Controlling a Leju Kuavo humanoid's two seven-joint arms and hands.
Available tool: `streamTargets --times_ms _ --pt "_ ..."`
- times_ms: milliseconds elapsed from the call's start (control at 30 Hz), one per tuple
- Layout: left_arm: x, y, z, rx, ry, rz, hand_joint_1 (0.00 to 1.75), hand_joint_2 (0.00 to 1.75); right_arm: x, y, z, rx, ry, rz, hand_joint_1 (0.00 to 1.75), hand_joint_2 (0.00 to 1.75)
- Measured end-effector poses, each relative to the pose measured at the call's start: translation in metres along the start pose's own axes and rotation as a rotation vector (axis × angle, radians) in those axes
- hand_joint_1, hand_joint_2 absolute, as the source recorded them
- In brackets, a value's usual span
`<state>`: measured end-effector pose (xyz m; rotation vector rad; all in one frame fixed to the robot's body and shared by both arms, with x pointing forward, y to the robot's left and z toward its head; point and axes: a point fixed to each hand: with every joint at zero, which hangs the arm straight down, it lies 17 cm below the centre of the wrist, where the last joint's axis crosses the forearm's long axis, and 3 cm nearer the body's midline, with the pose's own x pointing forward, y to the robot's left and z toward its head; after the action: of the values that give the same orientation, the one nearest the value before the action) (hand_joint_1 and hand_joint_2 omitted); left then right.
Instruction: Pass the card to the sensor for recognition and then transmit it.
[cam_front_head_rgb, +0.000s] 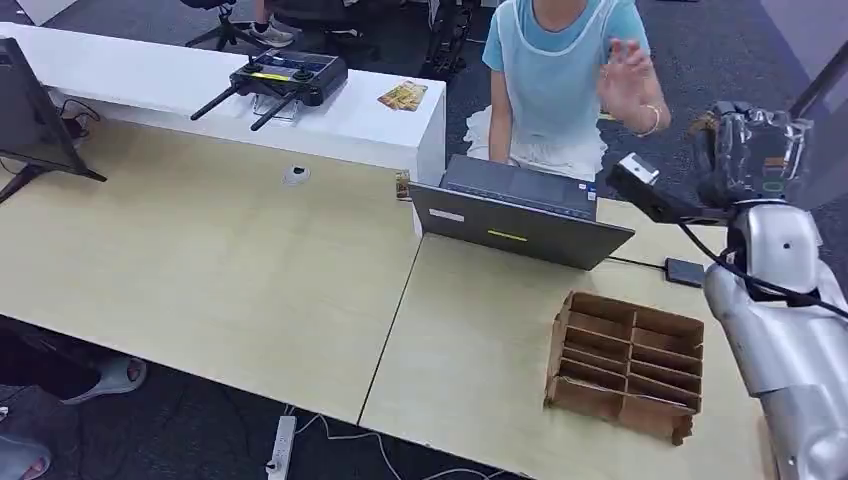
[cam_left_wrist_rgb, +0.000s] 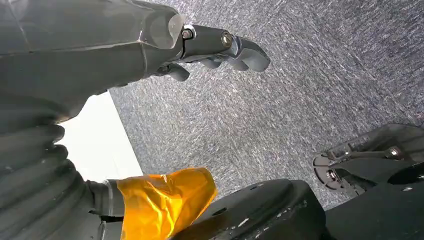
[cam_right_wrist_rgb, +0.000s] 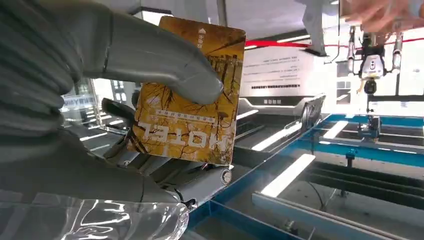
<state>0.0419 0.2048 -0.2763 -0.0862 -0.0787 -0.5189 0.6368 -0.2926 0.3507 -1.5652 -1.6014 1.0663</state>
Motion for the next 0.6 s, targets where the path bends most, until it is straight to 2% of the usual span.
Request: streamTargets --times_ms 133,300,467,600 --pt "0.0 0.0 0.0 0.002 0.0 0.002 0.0 1.75 -0.005 0.003 0.004 0.0 0.023 -0.057 1.75 1.75" --pt "0.0 0.0 0.0 0.003 0.0 0.013 0.0 1.75 -0.018 0.007 0.013 0.004 0.075 -0.206 1.75 1.75" --pt "0.0 -0.001 0.0 0.001 0.0 0.036 0.0 1.75 -0.041 0.015 0.025 0.045 0.135 -0.427 1.75 1.75" --pt "-0.001 -0.002 0.0 -0.003 0.002 0.062 0.0 1.75 -0.068 0.02 0.037 0.096 0.183 -0.697 1.75 1.75"
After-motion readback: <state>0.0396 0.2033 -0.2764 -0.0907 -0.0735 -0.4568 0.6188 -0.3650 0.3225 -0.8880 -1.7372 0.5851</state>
